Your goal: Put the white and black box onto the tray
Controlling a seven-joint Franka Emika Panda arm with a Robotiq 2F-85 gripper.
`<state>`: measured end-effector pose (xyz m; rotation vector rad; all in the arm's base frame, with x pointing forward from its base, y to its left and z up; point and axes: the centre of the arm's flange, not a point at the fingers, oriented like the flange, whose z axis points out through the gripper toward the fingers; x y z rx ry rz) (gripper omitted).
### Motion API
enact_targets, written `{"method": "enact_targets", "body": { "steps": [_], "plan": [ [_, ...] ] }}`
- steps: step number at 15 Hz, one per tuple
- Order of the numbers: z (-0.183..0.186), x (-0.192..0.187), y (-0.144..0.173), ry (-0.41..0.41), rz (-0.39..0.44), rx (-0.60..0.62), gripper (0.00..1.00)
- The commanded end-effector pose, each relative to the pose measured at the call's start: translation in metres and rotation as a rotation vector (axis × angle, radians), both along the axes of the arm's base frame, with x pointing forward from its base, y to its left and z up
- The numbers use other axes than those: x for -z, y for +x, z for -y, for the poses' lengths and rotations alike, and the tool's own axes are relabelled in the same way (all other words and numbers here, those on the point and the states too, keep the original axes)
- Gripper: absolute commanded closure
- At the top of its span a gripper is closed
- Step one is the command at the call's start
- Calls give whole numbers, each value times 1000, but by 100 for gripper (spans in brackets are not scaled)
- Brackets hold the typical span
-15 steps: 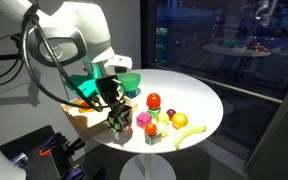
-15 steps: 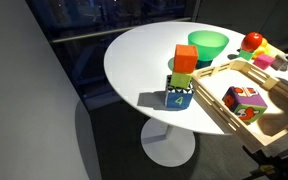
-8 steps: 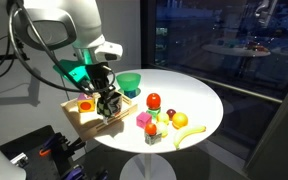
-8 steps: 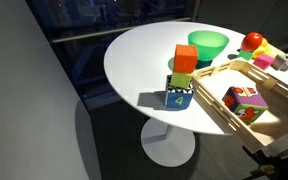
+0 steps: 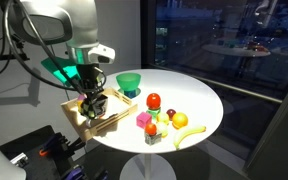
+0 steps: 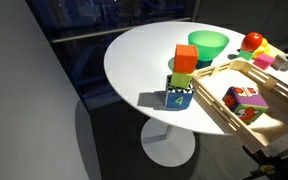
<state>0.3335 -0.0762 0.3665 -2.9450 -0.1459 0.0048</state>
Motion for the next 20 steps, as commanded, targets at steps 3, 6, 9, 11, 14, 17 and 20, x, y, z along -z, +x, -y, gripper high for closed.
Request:
{"method": "enact_targets", "body": {
  "steps": [3,6,9,11,14,17,20],
  "plan": [
    [-14,12,-35,11,-37,-9,50],
    [-13,14,-33,-1,-38,-2,27],
    [-12,14,-31,-3,-38,8,3],
    [-12,14,-30,-2,-38,14,0],
    [-13,13,-30,-7,-43,22,0],
    [-11,8,-31,-29,-56,33,0],
    [-5,2,-5,-4,-49,12,0]
  ]
}}
